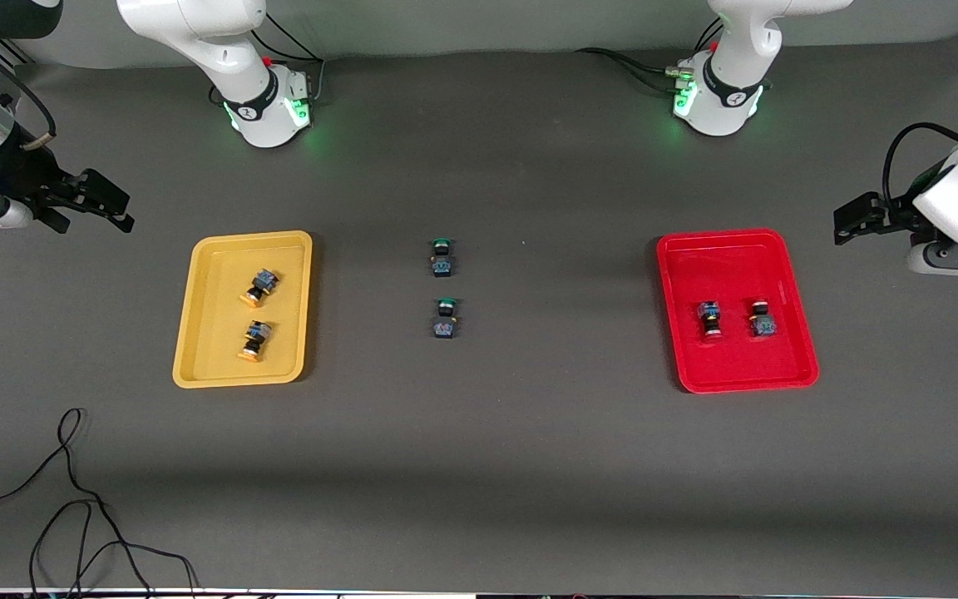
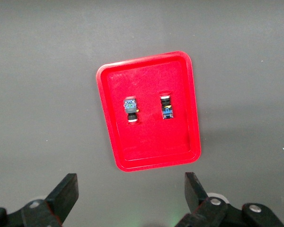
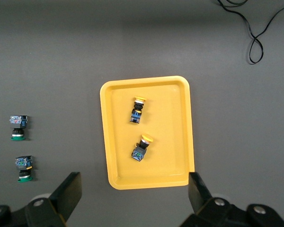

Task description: Place red and yellow buttons in trays

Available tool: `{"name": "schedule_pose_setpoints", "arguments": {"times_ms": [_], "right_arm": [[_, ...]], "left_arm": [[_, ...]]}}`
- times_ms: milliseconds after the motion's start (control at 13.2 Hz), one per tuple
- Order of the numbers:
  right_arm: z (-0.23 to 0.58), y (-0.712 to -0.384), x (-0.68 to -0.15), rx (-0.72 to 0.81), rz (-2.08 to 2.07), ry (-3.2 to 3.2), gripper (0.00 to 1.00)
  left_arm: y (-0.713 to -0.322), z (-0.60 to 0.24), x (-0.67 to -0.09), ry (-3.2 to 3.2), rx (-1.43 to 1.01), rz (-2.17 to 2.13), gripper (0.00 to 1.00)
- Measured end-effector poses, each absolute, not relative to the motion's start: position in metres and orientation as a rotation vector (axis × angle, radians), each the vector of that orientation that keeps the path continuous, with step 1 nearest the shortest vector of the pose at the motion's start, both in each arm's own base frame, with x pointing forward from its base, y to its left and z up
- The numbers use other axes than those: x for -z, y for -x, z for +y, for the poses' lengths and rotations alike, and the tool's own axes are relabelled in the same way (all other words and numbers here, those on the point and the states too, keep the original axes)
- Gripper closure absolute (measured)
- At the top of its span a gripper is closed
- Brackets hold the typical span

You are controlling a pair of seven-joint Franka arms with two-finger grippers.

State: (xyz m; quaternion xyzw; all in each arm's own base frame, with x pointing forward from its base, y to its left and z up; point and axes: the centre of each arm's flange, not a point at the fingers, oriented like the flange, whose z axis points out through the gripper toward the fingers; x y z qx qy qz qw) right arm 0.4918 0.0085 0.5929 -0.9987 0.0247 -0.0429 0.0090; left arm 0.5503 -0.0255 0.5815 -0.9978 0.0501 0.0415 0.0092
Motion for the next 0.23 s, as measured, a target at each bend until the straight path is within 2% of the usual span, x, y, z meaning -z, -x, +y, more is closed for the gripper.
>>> {"name": "schedule_pose_setpoints", "arguments": {"times_ms": [226], "right_arm": [[0.0085,-0.4922,-0.5921,0.132,0.077,3.120,0.00]], "left_arm": [[-0.5502,-0.0253,-0.5814,3.117,-0.131,0.156,0.00]]}}
